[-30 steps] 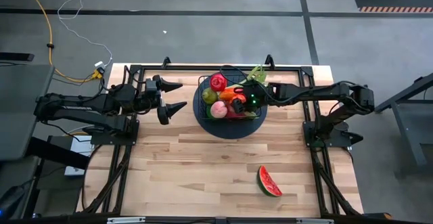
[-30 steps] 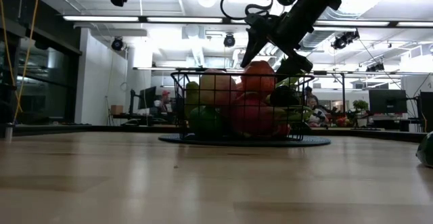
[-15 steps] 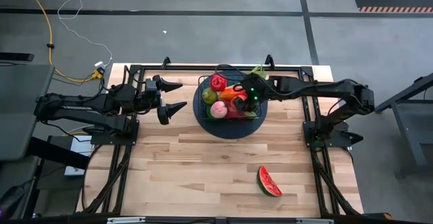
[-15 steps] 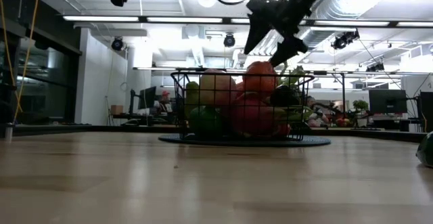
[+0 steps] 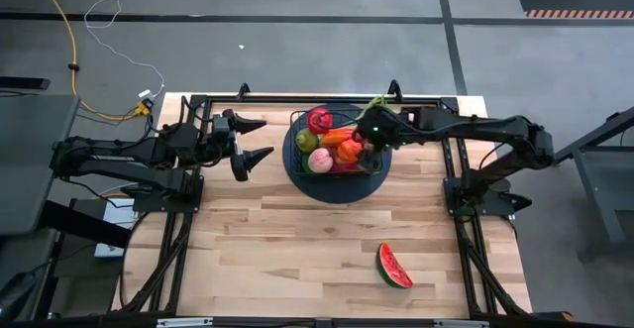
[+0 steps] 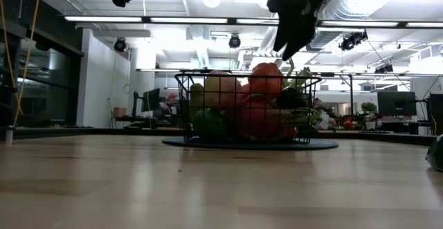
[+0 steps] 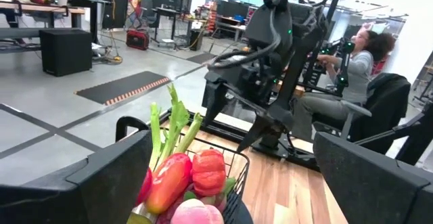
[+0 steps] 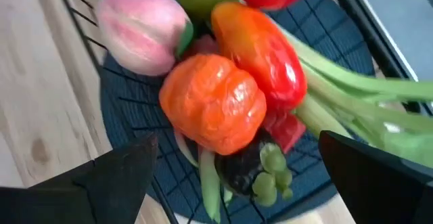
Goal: Build produce basket
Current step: Put the watermelon into the wire basket
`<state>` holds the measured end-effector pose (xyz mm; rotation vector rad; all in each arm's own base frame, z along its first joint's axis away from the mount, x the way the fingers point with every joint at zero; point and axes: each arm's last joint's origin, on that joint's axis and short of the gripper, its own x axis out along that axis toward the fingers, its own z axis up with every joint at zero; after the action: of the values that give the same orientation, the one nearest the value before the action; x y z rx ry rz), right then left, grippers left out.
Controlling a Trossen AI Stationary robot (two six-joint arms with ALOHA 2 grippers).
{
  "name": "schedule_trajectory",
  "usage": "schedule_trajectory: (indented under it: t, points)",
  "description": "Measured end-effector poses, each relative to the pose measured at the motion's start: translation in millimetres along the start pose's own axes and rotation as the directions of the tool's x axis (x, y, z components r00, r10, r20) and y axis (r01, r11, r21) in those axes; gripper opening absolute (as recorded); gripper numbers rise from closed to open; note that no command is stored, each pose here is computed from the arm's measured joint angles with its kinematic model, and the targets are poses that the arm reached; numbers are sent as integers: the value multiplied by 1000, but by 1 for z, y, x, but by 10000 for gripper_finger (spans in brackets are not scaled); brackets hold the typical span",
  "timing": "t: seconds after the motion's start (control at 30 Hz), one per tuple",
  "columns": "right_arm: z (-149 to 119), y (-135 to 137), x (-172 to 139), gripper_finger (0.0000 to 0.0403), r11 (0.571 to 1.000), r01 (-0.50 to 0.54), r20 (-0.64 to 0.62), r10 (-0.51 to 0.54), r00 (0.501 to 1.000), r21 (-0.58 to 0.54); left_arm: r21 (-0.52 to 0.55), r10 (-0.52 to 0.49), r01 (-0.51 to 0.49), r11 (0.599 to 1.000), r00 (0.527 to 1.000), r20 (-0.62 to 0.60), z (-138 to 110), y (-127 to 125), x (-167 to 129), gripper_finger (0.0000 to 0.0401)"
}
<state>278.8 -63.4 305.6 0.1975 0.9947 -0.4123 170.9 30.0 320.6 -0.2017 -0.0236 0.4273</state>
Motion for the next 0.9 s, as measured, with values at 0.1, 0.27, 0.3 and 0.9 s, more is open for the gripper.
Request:
schedule_trajectory:
  t: [0.1,0.27,0.3,0.9]
  points:
    - [-12,-2,-4,399,999,-39,65,40,997,-22,-2,0,0,1000,1000,0,0,0,0,397]
    - [-39,-6,-20,399,982,-176,288,186,939,-60,-2,1,-1,1000,1000,0,0,0,0,397]
    - [-45,-7,-23,399,977,-201,327,212,921,-68,0,2,-2,1000,1000,0,0,0,0,397]
    - [-64,-13,-63,399,917,-374,715,355,603,-140,38,-1,1,999,1000,0,0,0,0,397]
